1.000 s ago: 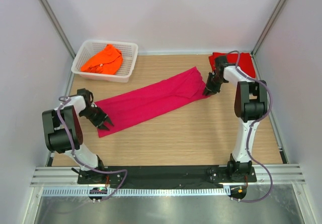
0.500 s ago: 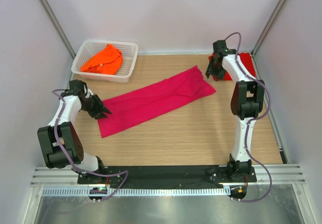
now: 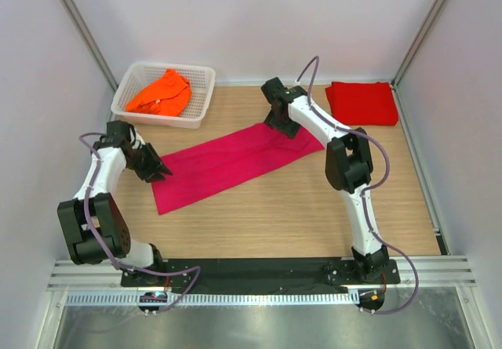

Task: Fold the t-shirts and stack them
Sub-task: Fold the tshirt

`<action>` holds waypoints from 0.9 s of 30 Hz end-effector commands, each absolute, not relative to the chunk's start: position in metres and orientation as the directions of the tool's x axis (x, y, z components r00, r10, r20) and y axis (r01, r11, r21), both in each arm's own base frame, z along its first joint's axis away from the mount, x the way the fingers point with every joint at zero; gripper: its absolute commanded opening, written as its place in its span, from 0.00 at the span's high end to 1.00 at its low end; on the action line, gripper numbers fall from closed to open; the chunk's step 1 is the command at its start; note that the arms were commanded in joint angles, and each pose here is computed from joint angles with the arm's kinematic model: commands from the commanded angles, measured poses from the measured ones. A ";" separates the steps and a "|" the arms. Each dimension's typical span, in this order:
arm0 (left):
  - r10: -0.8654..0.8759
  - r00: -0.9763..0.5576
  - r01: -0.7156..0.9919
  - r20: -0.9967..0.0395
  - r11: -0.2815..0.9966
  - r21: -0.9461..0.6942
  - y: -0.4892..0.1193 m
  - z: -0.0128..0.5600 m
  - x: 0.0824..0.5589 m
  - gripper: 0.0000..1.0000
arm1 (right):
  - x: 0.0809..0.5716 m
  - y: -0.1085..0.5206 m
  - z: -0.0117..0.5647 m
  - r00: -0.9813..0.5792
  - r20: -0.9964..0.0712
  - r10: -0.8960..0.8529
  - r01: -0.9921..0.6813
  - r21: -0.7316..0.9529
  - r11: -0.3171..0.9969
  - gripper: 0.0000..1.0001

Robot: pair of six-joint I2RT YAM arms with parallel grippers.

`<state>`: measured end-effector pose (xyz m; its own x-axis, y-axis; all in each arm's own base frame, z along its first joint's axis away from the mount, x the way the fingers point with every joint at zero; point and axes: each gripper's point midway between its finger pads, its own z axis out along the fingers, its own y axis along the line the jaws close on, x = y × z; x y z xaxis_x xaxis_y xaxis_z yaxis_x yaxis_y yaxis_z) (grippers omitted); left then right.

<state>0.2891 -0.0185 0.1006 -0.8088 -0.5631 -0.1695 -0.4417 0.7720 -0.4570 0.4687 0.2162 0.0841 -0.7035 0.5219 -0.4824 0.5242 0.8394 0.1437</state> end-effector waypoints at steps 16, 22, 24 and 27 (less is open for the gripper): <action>-0.517 -0.836 -0.404 -0.185 0.807 -0.431 -0.025 0.098 0.284 0.67 | 0.545 0.203 0.008 -0.807 -0.589 0.041 0.164 -0.157 0.974 0.25; -0.413 -0.885 -0.333 -0.215 0.884 -0.329 -0.042 0.100 0.276 0.47 | 0.583 0.208 0.042 -0.712 -0.686 -0.152 0.020 -0.236 0.972 0.12; -0.370 -0.899 -0.300 -0.235 0.910 -0.286 -0.046 0.102 0.276 0.00 | 0.592 0.214 0.080 -0.666 -0.735 -0.129 0.026 -0.196 0.980 0.09; -0.258 -0.928 -0.208 -0.267 0.957 -0.202 -0.060 0.101 0.277 0.00 | 0.588 0.219 0.142 -0.615 -0.786 -0.057 0.048 -0.109 0.993 0.06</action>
<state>0.2688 -0.0613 0.0882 -0.9213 -0.3408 -0.1874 -0.2779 0.9139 -0.2958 0.5738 0.2116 0.0490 -0.7367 -0.0735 -0.6722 0.0561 0.9840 -0.1691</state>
